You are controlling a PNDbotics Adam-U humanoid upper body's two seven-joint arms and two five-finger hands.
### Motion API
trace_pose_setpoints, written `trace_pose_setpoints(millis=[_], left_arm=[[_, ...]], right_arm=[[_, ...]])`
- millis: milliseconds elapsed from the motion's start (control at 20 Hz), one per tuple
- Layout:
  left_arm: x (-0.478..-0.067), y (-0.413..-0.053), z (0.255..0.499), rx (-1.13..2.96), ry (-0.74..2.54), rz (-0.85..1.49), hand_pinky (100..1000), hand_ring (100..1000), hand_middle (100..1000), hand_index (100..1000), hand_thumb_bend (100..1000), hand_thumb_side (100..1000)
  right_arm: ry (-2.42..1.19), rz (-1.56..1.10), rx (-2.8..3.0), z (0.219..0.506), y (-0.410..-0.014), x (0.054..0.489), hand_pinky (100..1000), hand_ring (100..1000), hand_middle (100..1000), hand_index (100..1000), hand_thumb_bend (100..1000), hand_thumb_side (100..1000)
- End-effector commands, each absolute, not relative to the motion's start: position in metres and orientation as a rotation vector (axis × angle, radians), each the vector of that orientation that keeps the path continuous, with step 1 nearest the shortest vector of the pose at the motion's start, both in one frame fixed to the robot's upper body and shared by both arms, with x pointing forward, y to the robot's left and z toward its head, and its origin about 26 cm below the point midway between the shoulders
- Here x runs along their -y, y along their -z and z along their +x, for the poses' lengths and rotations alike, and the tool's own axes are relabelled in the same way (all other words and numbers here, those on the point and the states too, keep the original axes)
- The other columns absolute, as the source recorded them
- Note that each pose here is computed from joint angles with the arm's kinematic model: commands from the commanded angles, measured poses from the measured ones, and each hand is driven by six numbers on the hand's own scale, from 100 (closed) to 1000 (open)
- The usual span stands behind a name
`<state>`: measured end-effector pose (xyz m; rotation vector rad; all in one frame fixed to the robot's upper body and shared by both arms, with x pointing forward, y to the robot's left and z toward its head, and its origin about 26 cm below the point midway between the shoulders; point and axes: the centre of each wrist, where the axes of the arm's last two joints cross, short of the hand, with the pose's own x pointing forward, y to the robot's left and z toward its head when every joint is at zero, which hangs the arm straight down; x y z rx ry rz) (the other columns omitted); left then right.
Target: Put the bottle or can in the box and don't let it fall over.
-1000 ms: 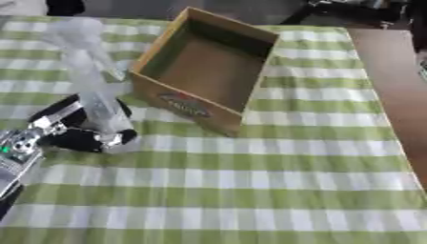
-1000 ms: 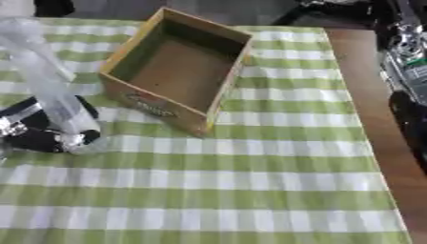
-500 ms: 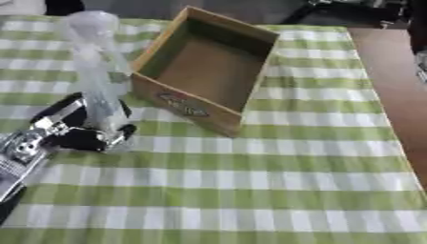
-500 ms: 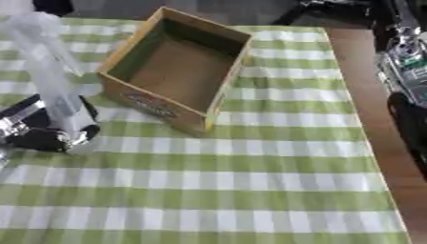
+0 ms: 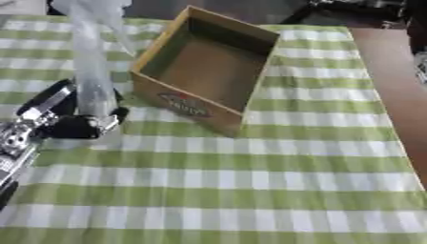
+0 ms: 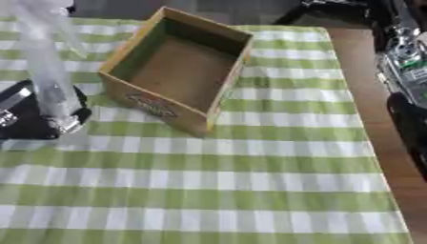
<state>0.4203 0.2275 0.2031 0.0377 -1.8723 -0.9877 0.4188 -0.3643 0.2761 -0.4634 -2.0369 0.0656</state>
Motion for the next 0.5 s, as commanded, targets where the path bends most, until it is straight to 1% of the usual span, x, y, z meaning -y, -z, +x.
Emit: trace_pose_setpoints(millis=[50, 500], left_arm=[[-0.231, -0.227, 0.418, 1.945, 0.958, 0.062, 796, 615, 404, 428, 100, 173], [-0.215, -0.261, 0.419, 2.041, 0.952, 0.056, 797, 615, 398, 419, 100, 172]], right_arm=[[-0.06, -0.494, 2.071, 0.414, -0.293, 0.374, 896, 803, 843, 869, 100, 812], [-0.069, -0.489, 2.079, 0.414, -0.296, 0.372, 897, 804, 843, 870, 100, 811]])
